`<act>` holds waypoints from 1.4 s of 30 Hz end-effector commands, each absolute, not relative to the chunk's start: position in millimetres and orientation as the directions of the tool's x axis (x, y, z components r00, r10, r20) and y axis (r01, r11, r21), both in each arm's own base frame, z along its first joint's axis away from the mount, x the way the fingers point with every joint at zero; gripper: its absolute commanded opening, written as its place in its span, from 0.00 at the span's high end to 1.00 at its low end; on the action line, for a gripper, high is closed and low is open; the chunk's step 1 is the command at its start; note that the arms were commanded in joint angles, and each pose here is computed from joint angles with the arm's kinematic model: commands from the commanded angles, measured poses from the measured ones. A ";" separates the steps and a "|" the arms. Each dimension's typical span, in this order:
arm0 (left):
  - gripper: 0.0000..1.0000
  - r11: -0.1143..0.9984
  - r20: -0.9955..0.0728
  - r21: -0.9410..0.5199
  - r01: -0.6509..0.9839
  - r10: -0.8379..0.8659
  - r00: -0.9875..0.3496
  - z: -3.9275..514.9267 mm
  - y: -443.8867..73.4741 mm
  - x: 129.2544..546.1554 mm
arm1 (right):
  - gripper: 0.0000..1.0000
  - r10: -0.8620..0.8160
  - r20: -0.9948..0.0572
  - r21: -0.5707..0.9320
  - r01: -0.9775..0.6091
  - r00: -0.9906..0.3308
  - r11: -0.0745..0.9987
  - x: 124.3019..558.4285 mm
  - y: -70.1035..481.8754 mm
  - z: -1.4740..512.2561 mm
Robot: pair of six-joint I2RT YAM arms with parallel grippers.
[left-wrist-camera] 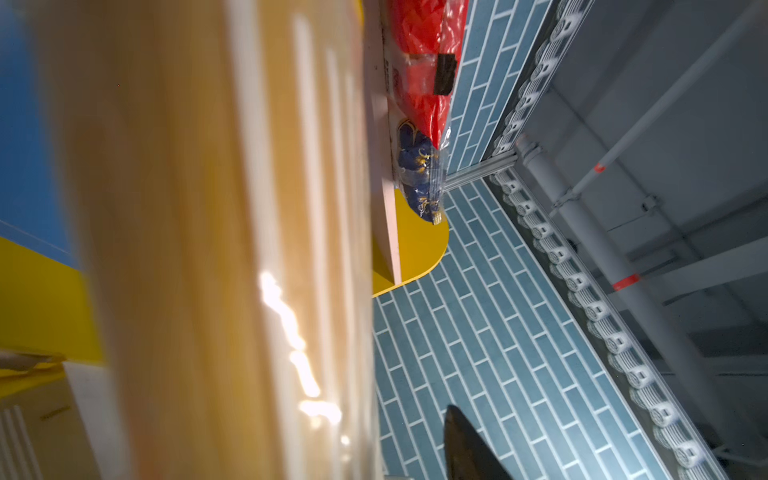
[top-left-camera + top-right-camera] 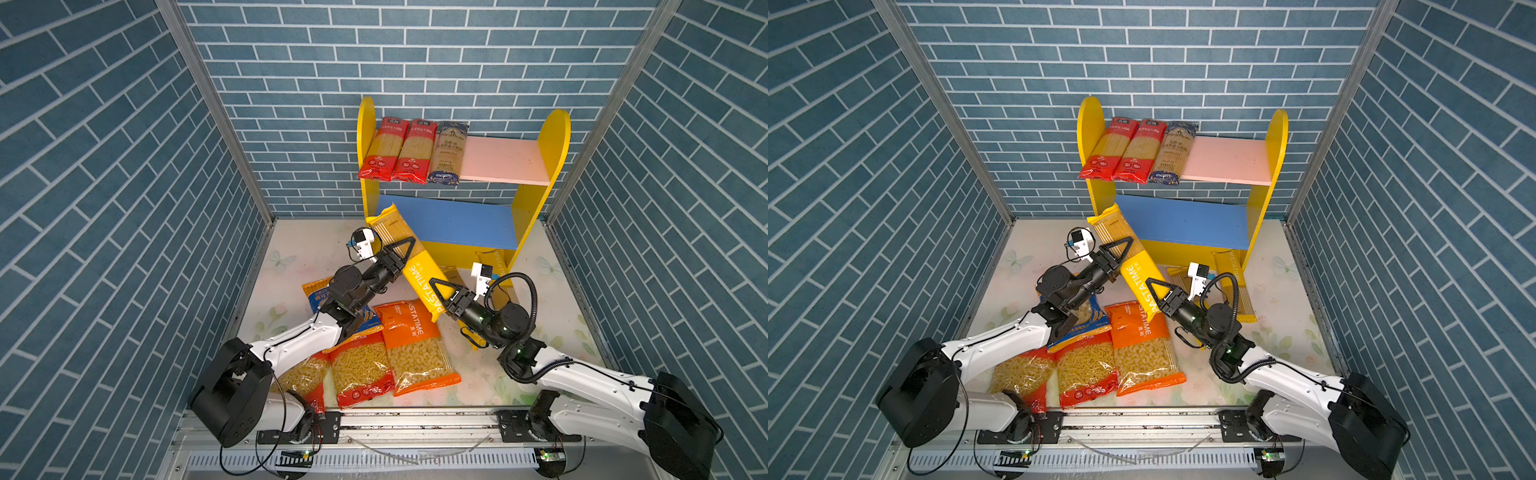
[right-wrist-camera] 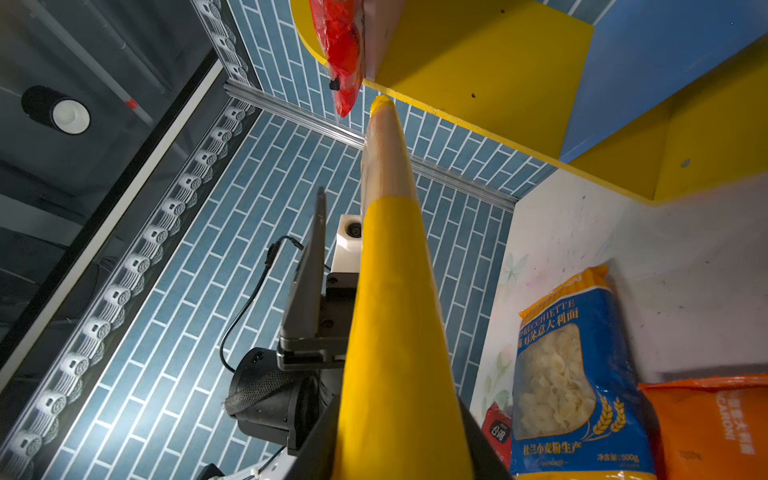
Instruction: Place and organize the pasta boxes and bags onto the shelf
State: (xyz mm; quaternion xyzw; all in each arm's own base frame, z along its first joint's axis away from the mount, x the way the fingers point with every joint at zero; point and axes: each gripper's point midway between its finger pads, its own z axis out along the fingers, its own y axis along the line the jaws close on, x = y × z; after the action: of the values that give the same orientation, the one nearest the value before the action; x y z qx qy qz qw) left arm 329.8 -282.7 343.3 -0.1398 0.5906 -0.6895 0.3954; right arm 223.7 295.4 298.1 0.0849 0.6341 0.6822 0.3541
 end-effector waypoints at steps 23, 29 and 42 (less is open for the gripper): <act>0.21 0.040 -0.388 -0.845 0.534 -0.732 -0.559 369.9 -227.3 273.9 | 1.00 0.574 -0.509 0.702 -0.695 -0.641 -0.154 196.4 310.7 486.4; 0.20 0.077 -0.438 -0.827 0.556 -0.708 -0.554 373.7 -225.9 263.4 | 1.00 0.620 -0.527 0.640 -0.751 -0.581 -0.159 216.9 301.6 531.3; 0.20 0.117 -0.451 -0.848 0.517 -0.670 -0.589 348.1 -231.4 263.7 | 1.00 0.881 -0.405 0.741 -0.652 -0.244 0.161 309.1 175.4 581.8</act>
State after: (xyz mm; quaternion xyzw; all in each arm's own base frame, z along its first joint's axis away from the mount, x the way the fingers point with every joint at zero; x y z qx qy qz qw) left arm 263.6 -229.0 357.8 -0.0713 0.5880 -0.6656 0.4540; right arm 336.2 229.8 491.9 0.1062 0.5715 0.6368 0.5065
